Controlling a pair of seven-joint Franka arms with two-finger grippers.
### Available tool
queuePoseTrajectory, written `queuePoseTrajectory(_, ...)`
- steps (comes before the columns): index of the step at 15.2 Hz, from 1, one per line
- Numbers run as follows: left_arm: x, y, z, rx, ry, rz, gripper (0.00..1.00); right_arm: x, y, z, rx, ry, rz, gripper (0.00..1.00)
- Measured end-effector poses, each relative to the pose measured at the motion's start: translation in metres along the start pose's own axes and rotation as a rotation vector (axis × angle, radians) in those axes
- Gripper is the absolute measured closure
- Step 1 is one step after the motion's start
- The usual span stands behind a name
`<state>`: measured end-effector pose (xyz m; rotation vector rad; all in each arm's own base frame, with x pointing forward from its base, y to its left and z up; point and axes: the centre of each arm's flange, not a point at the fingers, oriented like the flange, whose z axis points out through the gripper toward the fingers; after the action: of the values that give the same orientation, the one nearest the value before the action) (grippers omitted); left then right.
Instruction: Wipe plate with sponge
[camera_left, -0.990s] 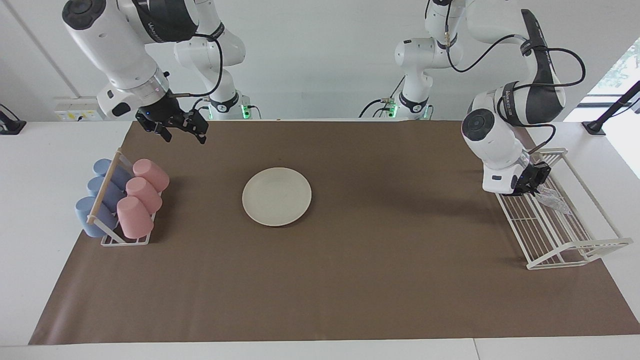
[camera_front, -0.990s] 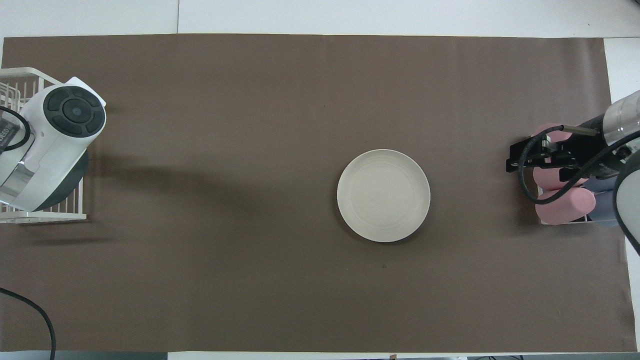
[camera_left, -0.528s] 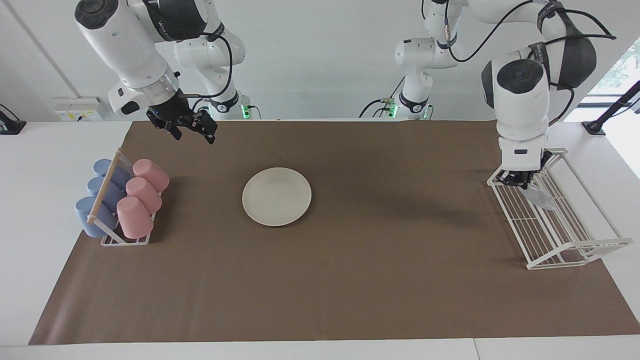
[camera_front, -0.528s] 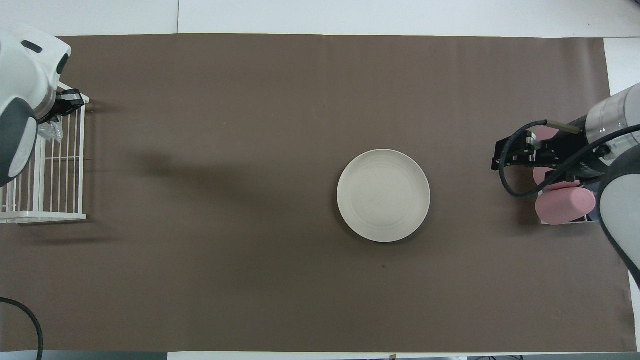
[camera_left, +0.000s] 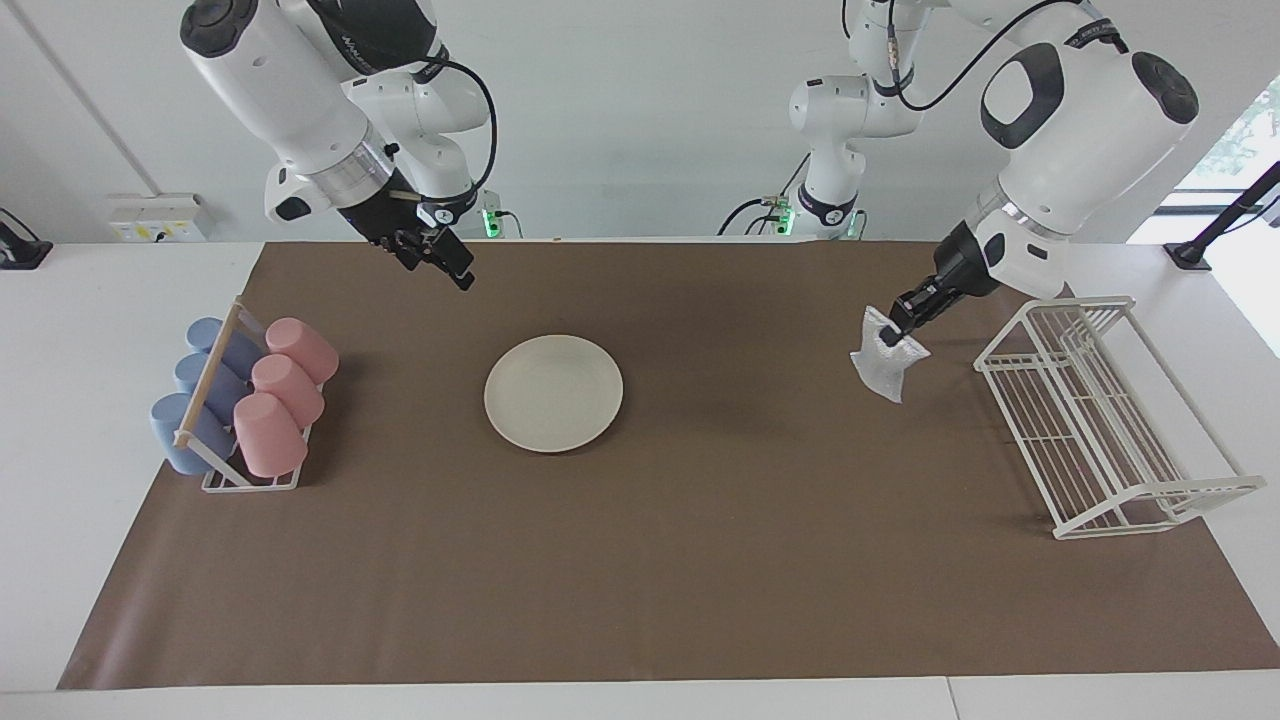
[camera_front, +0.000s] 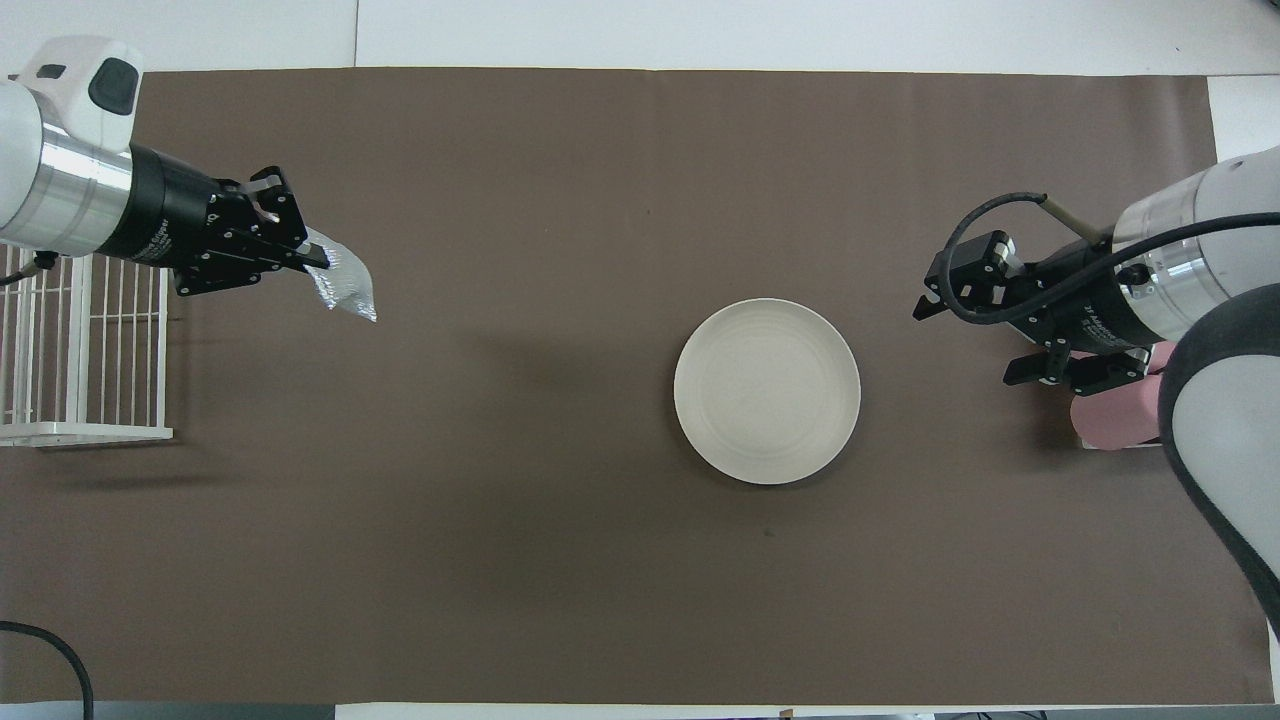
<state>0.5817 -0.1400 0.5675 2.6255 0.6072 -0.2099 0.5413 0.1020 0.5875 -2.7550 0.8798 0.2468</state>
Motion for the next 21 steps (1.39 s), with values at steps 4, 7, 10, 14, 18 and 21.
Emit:
queuePoseTrajectory(4, -0.040, 0.009, 0.040, -0.214, -0.175, 0.025, 0.96, -0.015, -0.039, 0.015, 0.002, -0.003, 0.103, 0.00)
queuePoseTrajectory(7, -0.054, 0.003, 0.069, -0.392, -0.259, 0.071, 0.96, -0.013, -0.050, 0.025, 0.004, -0.002, 0.110, 0.00)
queuePoseTrajectory(10, -0.058, -0.004, 0.097, -0.556, -0.322, 0.123, 0.96, -0.017, -0.067, 0.034, 0.045, 0.001, 0.155, 0.00)
queuePoseTrajectory(14, -0.086, 0.007, 0.134, -0.661, -0.383, 0.200, 0.96, -0.038, -0.109, 0.070, 0.101, -0.056, 0.269, 0.00)
queuePoseTrajectory(18, -0.105, 0.004, 0.165, -0.711, -0.391, 0.299, 0.96, -0.065, -0.135, 0.107, 0.042, -0.099, 0.416, 0.00)
queuePoseTrajectory(21, -0.110, 0.004, 0.170, -0.715, -0.387, 0.334, 0.96, -0.076, -0.141, 0.109, 0.015, -0.110, 0.499, 0.00)
